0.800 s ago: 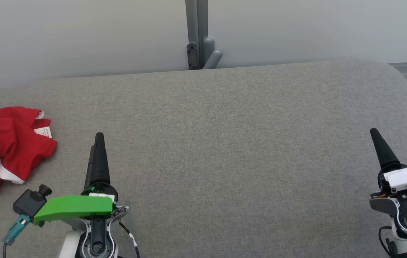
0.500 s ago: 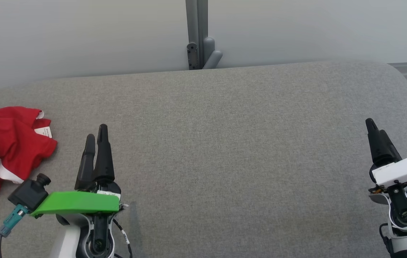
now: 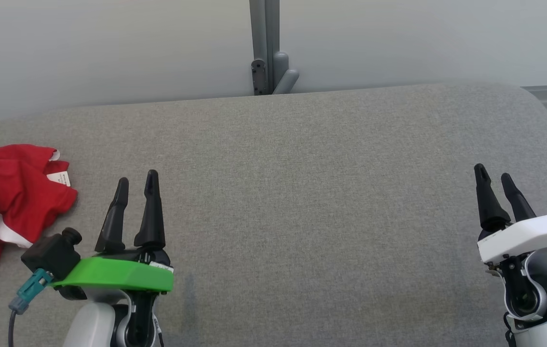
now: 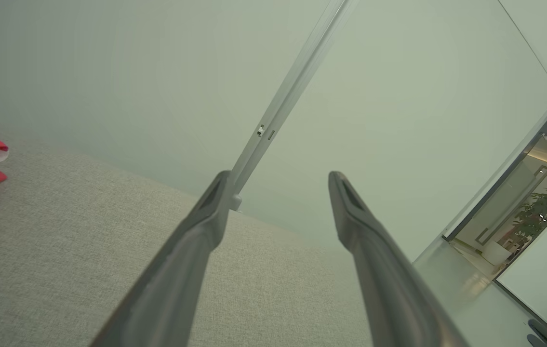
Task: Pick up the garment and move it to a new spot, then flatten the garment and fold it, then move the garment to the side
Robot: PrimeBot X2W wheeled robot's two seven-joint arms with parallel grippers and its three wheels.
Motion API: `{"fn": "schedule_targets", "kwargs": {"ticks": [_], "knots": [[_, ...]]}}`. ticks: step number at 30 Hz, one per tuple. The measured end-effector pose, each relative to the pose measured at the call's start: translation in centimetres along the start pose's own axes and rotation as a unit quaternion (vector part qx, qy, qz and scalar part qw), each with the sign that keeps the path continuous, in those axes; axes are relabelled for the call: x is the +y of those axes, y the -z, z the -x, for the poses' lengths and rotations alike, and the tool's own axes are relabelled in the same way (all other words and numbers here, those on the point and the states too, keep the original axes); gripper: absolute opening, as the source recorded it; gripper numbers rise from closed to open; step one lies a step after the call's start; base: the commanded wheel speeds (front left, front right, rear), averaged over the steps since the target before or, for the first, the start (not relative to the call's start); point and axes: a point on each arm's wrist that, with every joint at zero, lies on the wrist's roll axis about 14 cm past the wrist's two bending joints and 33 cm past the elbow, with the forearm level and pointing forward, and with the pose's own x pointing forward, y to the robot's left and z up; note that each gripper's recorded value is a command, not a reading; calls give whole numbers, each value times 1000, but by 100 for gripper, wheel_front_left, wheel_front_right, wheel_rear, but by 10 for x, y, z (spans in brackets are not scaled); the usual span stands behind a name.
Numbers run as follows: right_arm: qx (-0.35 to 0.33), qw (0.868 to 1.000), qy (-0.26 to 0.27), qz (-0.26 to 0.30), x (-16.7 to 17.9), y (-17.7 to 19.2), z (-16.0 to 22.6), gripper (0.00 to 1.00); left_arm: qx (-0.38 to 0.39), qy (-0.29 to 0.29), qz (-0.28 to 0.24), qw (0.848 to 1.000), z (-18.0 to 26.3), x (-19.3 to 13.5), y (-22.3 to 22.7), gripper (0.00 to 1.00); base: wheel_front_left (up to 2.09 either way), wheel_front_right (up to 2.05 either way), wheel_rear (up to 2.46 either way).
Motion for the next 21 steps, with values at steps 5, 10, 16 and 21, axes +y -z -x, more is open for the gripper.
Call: {"fn": "schedule_targets", "kwargs": {"ticks": [5,10,16,21], "knots": [[2,999,-8,35,5,5,2,100,8,-2,-40,999,2,3,3,100,0,0,0],[-2,998,-14,63,9,6,2,100,16,-4,-69,997,5,6,7,100,0,0,0],[-2,995,-16,102,11,12,5,100,24,-1,-115,993,6,8,10,100,0,0,0],[-5,992,-21,126,14,15,6,100,33,0,-146,989,8,11,14,100,0,0,0]]}}
